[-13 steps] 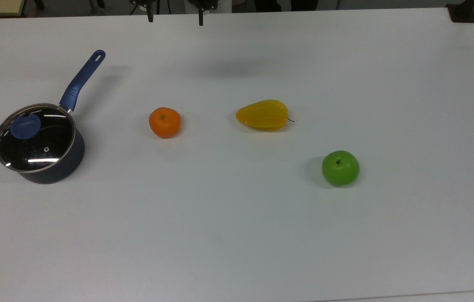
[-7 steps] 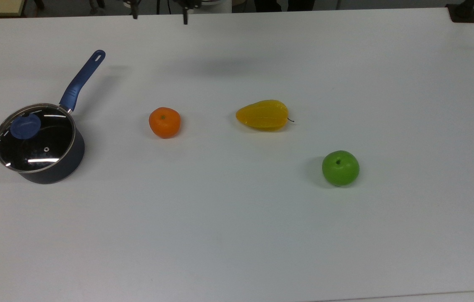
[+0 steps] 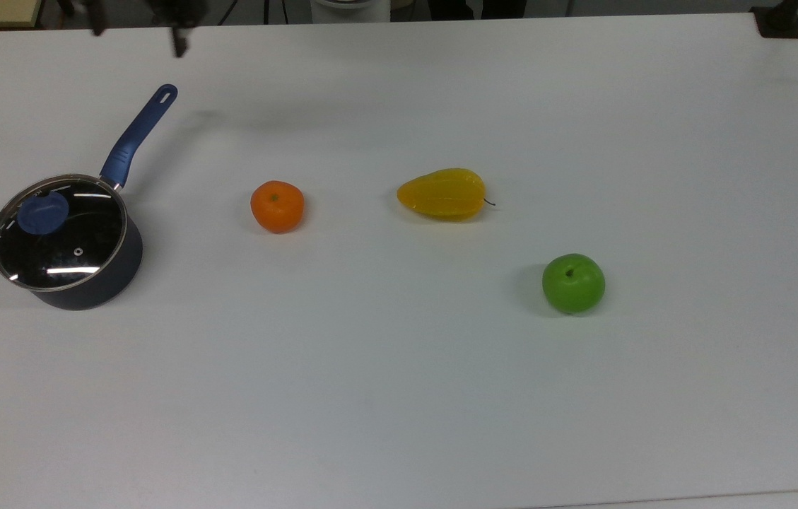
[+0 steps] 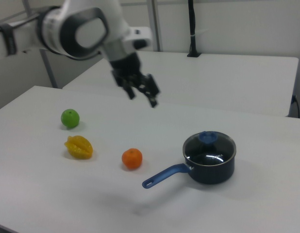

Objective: Open lid
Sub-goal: 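Move the open gripper over the saucepan's blue lid knob, then lower the gripper and close it on the blue lid knob, then lift the glass lid off the saucepan and carry it beside the pot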

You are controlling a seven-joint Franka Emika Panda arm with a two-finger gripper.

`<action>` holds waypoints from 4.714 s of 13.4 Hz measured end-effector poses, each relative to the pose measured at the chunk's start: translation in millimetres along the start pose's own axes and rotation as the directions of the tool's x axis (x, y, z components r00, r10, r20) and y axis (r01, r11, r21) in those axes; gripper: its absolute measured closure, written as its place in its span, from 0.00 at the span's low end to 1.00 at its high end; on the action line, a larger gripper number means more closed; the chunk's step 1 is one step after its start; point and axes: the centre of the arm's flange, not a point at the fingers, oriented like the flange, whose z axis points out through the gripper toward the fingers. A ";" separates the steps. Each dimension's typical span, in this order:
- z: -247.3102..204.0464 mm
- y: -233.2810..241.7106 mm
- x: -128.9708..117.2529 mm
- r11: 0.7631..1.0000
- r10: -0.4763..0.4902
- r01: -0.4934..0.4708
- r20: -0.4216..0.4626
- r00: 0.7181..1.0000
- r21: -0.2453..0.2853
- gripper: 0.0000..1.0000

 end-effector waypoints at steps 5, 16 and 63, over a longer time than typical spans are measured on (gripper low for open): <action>65.4 66.8 26.6 0.997 0.080 -0.081 -0.091 0.993 -0.003 0.00; 182.8 103.4 50.1 1.000 0.010 -0.008 -0.213 0.977 0.007 0.00; 205.8 -254.2 -4.0 0.993 -0.057 0.072 -0.163 0.985 0.093 0.33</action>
